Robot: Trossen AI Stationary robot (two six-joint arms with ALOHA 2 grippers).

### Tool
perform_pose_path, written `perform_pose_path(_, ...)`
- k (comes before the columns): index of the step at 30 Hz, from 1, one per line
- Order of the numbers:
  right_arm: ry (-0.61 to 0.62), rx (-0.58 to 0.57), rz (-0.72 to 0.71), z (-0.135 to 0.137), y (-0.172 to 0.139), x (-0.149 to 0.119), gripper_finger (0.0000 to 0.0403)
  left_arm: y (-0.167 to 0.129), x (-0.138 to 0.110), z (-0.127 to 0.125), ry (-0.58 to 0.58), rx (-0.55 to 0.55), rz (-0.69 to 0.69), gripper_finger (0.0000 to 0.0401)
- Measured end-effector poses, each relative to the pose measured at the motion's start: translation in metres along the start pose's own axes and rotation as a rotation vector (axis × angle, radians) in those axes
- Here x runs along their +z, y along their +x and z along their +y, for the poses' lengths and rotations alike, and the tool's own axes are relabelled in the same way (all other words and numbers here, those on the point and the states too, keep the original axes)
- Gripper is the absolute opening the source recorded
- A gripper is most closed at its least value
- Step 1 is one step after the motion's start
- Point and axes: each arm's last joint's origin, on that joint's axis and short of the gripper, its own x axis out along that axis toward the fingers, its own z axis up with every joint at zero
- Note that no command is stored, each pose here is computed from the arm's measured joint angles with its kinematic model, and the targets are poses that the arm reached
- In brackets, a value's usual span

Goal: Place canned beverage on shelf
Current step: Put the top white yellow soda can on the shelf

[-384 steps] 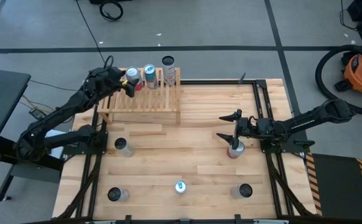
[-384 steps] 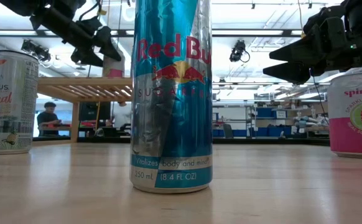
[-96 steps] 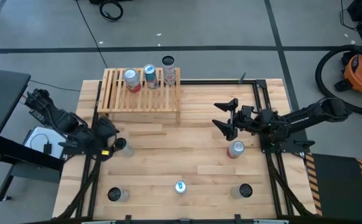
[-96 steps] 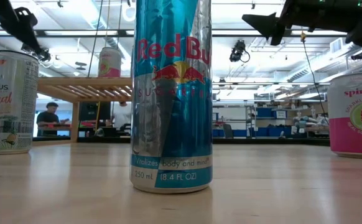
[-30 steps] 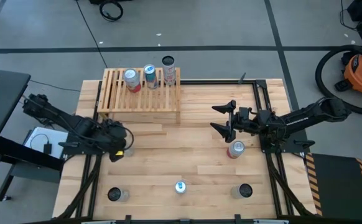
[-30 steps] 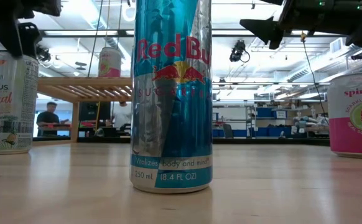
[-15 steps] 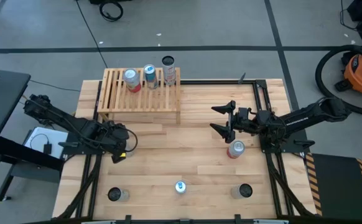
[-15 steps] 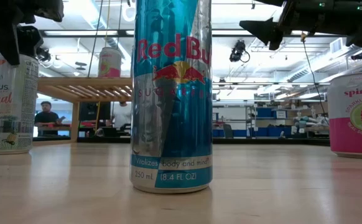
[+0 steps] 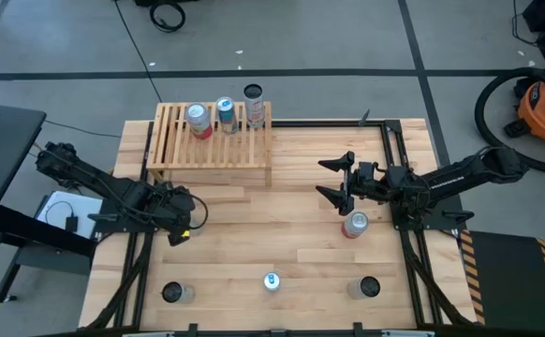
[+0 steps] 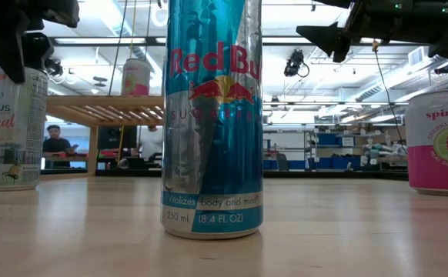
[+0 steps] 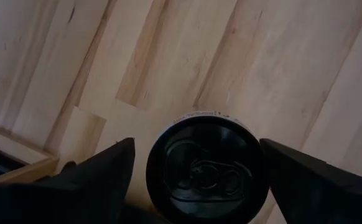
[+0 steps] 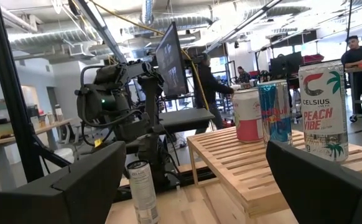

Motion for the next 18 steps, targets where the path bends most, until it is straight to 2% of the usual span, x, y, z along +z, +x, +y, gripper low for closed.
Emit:
perform_pose_path(10, -0.002, -0.001, 0.007, -0.0001, 0.0000, -0.0007, 0.0399, -0.0004, -0.0011, 0.0014, 0.021, 0.013, 0.011, 0.0258)
perform_pose_path(18, -0.001, -0.001, 0.007, -0.0001, 0.0000, -0.0007, 0.0399, -0.0003, -0.0006, 0.0018, 0.064, 0.009, 0.016, 0.0257)
